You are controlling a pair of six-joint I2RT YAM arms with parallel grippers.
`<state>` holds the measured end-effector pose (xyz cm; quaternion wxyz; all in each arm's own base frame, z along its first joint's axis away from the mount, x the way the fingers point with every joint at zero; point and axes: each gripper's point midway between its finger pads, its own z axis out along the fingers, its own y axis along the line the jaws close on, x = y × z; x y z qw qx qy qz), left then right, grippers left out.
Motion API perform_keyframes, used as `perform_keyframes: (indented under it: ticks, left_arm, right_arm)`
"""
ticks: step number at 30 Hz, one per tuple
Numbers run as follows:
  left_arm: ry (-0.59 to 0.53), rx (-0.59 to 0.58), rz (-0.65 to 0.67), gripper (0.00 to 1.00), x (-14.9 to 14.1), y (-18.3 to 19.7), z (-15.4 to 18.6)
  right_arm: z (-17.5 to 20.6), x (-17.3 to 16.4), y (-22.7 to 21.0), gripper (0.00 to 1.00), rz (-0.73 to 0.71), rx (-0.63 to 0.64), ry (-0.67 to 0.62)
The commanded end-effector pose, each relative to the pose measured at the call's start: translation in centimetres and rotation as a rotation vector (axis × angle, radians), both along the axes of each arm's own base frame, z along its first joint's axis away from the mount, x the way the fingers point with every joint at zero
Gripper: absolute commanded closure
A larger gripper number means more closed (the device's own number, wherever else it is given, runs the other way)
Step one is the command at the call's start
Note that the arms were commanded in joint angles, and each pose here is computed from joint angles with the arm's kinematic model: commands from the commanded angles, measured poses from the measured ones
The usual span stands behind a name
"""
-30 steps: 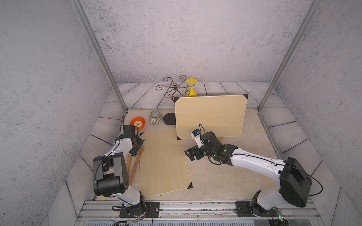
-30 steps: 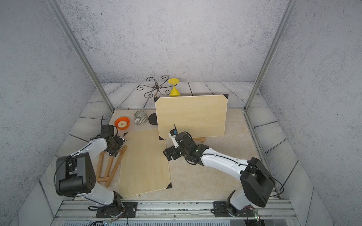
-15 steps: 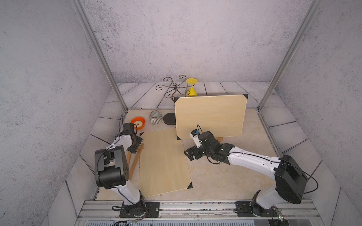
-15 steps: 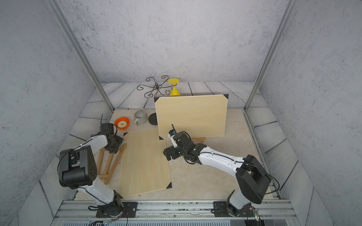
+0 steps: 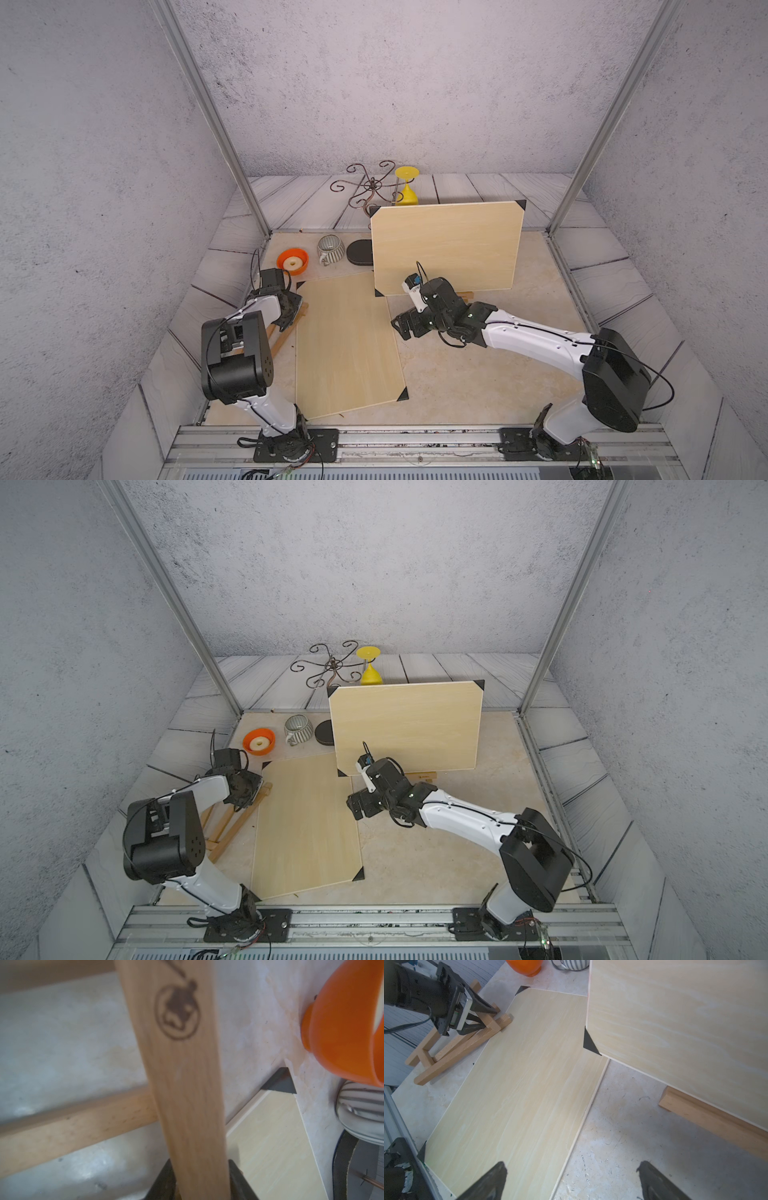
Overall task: Assemble the easel
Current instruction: Pick up the easel at the center of the board.
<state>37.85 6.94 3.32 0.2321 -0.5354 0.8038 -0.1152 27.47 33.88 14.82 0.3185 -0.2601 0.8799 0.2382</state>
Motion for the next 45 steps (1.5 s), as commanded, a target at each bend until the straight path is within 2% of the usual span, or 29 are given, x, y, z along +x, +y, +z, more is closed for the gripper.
perform_keyframes:
  ticks: [1,17,24,37,45]
  left_arm:
    - [0.166,-0.069,-0.063,0.65,-4.2,-2.2,-3.9]
    - [0.135,-0.027,-0.144,0.86,-5.8,-3.7,-1.6]
    - [0.081,0.055,-0.224,1.00,-6.2,-4.5,1.8]
    - [-0.110,0.275,-0.392,1.00,-8.1,-6.1,10.9]
    - [-0.292,0.385,-0.601,1.00,-10.0,-9.3,17.2]
  right_arm:
    - [0.9,0.0,-0.5,0.01,-0.027,0.006,-0.008]
    - [1.2,-0.1,-0.9,0.01,-0.045,0.029,-0.013]
    - [1.9,-0.6,-1.6,0.01,-0.045,0.029,-0.023]
    - [4.1,-2.1,-3.8,0.01,-0.065,0.061,-0.038]
    - [6.0,-4.7,-5.9,0.01,-0.057,0.089,-0.014]
